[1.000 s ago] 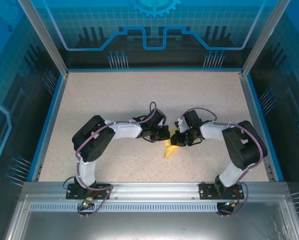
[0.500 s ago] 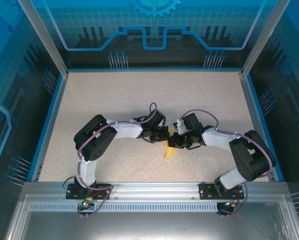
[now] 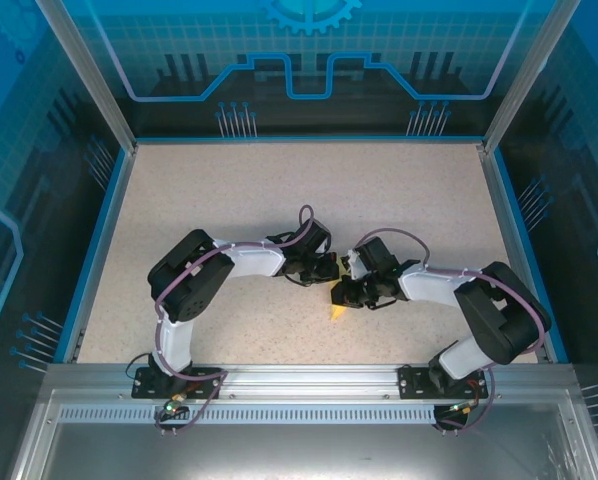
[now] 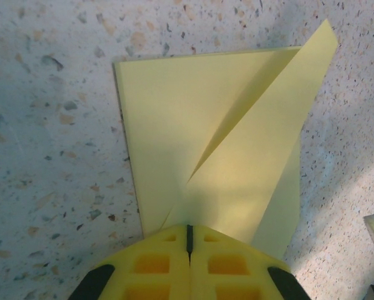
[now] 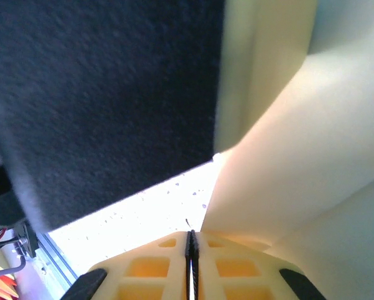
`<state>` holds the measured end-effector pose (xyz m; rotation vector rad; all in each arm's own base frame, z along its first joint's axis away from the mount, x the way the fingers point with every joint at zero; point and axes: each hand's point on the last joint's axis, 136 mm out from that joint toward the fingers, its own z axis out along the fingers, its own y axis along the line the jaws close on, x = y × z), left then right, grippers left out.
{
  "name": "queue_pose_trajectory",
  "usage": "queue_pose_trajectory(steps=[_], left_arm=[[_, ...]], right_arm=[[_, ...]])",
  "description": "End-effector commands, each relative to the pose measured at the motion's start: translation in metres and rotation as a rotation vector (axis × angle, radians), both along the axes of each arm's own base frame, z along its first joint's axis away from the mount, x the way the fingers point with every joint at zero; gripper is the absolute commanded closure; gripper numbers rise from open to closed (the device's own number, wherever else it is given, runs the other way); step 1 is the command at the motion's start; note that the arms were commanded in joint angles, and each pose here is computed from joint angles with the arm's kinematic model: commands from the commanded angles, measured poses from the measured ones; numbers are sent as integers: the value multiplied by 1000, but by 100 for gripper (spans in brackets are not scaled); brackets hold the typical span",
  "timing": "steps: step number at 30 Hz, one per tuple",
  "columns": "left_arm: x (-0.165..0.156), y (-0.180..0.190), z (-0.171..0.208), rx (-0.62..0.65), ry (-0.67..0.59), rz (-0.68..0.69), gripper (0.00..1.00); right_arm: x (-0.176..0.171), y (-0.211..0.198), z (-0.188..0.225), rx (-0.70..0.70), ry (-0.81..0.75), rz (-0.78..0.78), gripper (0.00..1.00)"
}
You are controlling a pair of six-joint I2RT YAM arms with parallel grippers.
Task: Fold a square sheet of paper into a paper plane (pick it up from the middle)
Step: Fourth fold the wing at the center of the table.
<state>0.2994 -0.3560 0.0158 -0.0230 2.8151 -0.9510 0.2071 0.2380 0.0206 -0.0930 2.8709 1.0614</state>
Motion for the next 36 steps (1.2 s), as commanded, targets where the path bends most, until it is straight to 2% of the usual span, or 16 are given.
queue_pose_trajectory(steps=[1,9,20,36], left_arm=[[-14,19,-36,114,73,9,100],[-14,21,-39,127,77,13,100],[-13,20,-38,127,78,12,100],[-14,21,-39,135,79,12,100]], right_arm=[[-15,-3,-12,-31,43,11,89],[-21,-9,-22,-59,63,15,89],[-25,4,8,10,3,45,88],[-43,3,-15,-44,71,69,88]])
